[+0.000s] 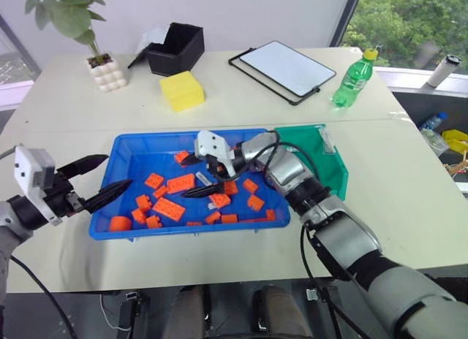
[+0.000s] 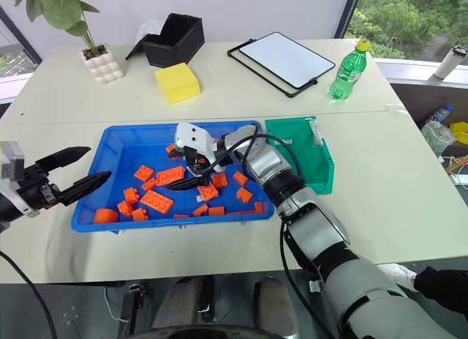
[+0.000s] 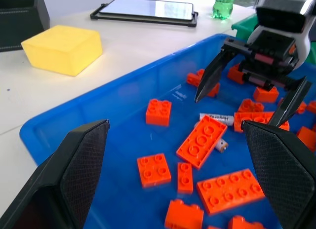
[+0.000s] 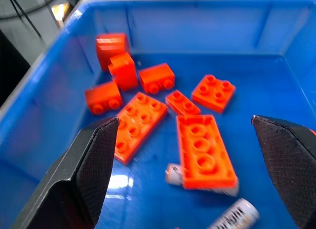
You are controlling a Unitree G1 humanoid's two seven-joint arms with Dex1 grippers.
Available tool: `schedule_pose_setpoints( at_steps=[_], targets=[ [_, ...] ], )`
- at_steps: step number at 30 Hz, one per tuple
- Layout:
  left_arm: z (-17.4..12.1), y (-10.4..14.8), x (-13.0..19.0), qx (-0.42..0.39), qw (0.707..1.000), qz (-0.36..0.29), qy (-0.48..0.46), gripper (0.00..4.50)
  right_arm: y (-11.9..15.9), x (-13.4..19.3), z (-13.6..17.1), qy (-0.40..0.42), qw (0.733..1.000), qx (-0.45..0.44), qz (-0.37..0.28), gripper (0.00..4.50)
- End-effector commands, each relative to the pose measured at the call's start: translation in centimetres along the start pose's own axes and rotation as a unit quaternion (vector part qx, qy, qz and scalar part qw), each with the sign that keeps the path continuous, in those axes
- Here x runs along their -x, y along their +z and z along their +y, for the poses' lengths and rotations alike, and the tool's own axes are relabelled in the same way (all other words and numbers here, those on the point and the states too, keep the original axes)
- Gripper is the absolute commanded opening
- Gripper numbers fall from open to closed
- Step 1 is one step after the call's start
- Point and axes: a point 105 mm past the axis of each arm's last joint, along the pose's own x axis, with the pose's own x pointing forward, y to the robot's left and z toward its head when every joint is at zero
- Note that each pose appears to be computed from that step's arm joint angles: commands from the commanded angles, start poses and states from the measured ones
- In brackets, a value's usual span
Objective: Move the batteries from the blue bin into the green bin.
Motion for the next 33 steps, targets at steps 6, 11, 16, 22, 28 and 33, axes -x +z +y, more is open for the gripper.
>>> schedule_pose_setpoints(
  at_steps=[6,11,16,22,28,33],
  targets=[
    [-0.1,1.1,0.1,-0.016,0.999,-0.028,0.015,4.50,1.1,-2.4,-0.2,0.016,0.997,0.067,0.019,4.42],
    [-0.1,0.9,-0.1,-0.014,0.999,-0.032,0.019,4.50,1.1,-3.3,-0.5,0.015,0.997,0.067,0.034,4.42],
    [-0.2,0.6,-0.3,-0.013,0.999,-0.035,0.023,4.50,0.8,-3.6,-1.0,0.016,0.997,0.042,0.058,4.42],
    [-0.1,0.5,-0.3,-0.017,0.998,-0.039,0.035,4.50,0.1,-3.2,-1.3,0.018,0.996,0.017,0.085,4.42],
    [0.2,0.7,-0.3,-0.025,0.997,-0.048,0.048,4.50,-0.2,-3.2,-1.3,0.023,0.995,0.018,0.100,4.42],
    [0.3,0.8,-0.3,-0.028,0.997,-0.050,0.053,4.50,-0.3,-3.5,-0.9,0.032,0.995,0.020,0.097,3.64]
  ],
)
